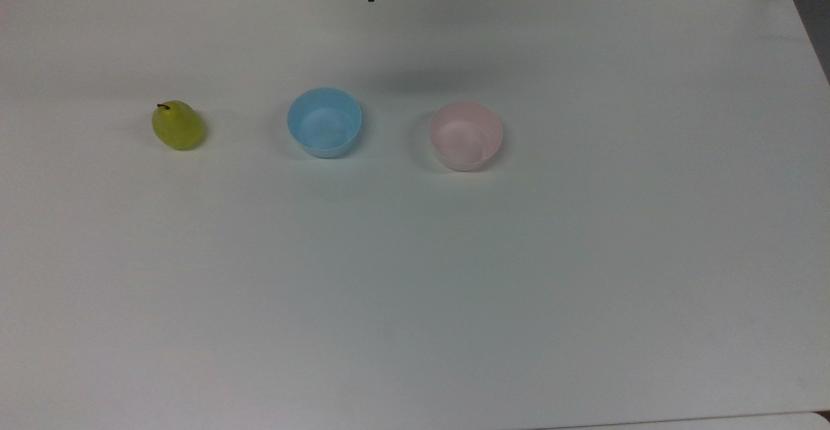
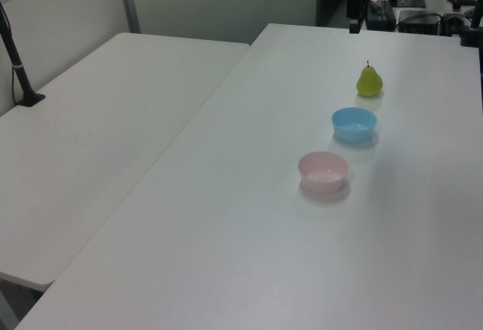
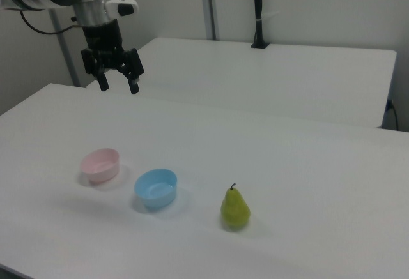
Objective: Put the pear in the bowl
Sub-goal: 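Move the open gripper toward the yellow-green pear, then lower the gripper around the pear and close on it, then lift the pear and carry it past the blue bowl toward the pink bowl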
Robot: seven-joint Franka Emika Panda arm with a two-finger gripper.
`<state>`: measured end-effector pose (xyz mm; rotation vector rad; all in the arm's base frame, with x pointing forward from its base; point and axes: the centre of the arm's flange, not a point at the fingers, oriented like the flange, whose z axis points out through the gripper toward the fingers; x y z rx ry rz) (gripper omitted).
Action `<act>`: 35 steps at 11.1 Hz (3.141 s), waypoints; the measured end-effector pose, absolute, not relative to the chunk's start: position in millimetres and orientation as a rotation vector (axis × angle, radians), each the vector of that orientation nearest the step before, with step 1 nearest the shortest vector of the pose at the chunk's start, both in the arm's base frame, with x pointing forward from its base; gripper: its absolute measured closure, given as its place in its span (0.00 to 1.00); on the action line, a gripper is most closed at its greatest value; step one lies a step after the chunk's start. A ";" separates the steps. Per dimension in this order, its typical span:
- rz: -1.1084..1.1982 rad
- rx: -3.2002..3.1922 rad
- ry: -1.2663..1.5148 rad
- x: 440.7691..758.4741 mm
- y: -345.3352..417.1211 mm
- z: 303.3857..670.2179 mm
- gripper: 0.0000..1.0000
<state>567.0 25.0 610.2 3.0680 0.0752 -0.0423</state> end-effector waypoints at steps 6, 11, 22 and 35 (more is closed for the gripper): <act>-0.066 3.067 0.073 571.9 24.2 600.5 0.00; -0.088 3.071 0.116 571.9 -41.9 598.0 0.00; -0.159 3.103 0.091 565.4 -230.9 472.5 0.00; -0.186 3.046 0.147 582.9 -255.2 332.4 0.26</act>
